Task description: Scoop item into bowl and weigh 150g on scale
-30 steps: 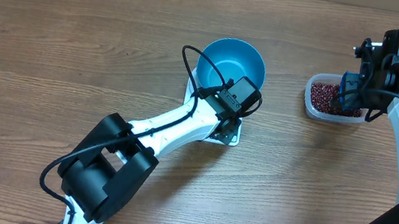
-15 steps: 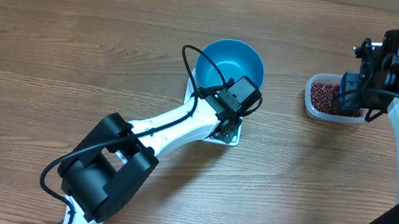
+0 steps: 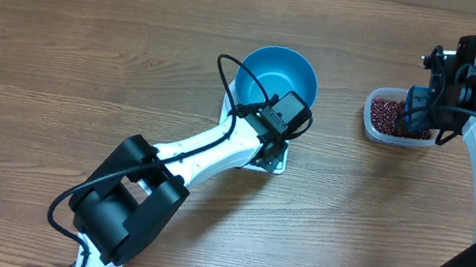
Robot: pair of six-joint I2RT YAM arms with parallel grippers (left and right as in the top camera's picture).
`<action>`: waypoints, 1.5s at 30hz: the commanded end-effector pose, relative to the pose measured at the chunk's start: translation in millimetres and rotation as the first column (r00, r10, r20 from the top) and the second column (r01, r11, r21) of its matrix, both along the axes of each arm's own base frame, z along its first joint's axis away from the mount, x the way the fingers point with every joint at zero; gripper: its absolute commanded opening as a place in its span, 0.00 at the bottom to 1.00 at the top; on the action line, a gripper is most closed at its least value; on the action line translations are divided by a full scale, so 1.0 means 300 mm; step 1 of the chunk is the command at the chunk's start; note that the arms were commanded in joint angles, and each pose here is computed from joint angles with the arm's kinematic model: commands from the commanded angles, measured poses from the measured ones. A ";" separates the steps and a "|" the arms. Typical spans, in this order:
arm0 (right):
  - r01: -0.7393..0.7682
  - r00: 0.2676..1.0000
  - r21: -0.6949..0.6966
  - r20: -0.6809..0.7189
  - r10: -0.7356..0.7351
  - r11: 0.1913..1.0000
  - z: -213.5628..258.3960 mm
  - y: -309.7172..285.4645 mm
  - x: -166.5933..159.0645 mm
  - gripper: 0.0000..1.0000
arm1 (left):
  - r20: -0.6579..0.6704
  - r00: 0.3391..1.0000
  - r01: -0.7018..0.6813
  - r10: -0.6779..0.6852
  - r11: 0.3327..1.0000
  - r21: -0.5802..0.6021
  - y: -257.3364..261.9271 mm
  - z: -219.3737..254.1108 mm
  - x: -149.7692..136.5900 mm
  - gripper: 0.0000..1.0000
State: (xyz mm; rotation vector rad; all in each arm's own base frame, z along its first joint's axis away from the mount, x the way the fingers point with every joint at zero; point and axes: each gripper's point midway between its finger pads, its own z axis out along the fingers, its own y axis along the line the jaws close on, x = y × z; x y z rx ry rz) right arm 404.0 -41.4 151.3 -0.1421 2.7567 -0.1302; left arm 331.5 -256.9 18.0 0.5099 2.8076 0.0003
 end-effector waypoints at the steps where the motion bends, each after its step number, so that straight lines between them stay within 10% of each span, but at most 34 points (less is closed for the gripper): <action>1: 0.008 1.000 -0.005 0.018 -0.008 1.000 0.019 -0.007 0.007 0.04 | -0.082 0.997 -0.005 0.008 0.999 0.037 0.030 -0.089 -0.042 0.04; 28: 0.008 1.000 -0.006 0.025 -0.008 1.000 0.021 -0.008 0.012 0.04 | -0.126 0.992 -0.002 0.008 0.999 0.050 0.024 -0.126 -0.037 0.04; 45: 0.008 1.000 -0.006 0.025 -0.008 1.000 0.021 -0.007 0.012 0.04 | 0.045 0.998 -0.042 0.046 0.995 -0.089 -0.005 0.261 0.048 0.10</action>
